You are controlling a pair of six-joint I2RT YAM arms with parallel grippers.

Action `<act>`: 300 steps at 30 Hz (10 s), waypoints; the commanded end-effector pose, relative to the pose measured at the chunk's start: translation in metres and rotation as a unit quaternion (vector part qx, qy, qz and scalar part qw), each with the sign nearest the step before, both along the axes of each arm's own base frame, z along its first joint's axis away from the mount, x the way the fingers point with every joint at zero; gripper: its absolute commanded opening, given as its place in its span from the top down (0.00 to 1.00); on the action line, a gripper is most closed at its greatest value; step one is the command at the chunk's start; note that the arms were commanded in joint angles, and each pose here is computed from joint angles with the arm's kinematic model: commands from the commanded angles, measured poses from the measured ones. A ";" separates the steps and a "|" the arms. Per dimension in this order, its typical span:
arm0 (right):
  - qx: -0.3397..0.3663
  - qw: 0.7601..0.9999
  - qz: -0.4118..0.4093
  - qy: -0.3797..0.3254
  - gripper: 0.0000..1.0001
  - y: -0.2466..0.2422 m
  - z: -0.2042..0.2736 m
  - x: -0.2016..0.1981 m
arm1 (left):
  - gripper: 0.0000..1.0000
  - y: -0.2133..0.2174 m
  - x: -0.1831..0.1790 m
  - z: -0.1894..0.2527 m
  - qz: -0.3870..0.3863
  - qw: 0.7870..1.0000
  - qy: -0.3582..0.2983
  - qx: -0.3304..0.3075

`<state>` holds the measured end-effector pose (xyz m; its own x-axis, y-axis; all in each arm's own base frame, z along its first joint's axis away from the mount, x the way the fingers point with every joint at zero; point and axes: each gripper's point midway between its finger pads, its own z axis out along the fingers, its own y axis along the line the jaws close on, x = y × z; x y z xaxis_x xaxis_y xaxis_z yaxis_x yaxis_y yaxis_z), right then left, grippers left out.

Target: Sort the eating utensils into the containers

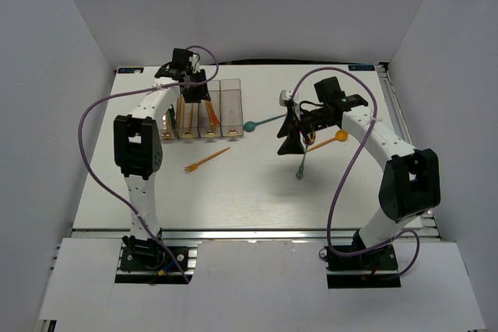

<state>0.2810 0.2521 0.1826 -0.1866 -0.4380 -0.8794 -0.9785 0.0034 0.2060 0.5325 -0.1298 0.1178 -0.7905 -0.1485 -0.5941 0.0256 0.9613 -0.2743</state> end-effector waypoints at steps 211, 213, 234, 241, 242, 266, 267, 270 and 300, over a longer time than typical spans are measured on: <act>0.106 0.965 -0.238 -0.012 0.11 0.154 0.041 0.201 | 0.02 0.020 -0.208 0.110 0.068 0.970 -0.179 -0.150; 0.146 0.979 -0.134 -0.051 0.11 0.125 0.075 0.179 | 0.02 0.019 -0.207 0.104 0.078 0.969 -0.173 -0.158; -0.237 0.929 0.156 -0.238 0.16 -0.165 -0.092 0.096 | 0.02 -0.016 -0.208 0.094 0.003 0.956 -0.170 -0.238; -0.281 0.924 0.141 -0.218 0.21 -0.171 -0.123 0.117 | 0.02 -0.016 -0.215 0.102 0.005 0.952 -0.179 -0.248; -0.287 0.923 0.143 -0.214 0.23 -0.174 -0.128 0.117 | 0.02 -0.016 -0.215 0.102 0.006 0.952 -0.179 -0.249; -0.323 0.928 0.069 -0.174 0.92 -0.165 -0.174 0.101 | 0.21 -0.038 -0.208 0.120 -0.001 0.927 -0.160 -0.338; -0.307 0.937 0.062 -0.156 0.96 -0.158 -0.168 0.095 | 0.22 -0.038 -0.207 0.121 -0.001 0.927 -0.161 -0.340; -0.248 0.963 -0.018 -0.104 1.00 -0.124 -0.126 0.106 | 0.25 -0.046 -0.205 0.126 -0.008 0.920 -0.160 -0.358; 0.022 0.960 -0.157 0.231 1.00 0.105 0.026 0.046 | 0.52 -0.145 -0.153 0.080 -0.024 0.931 -0.082 -0.355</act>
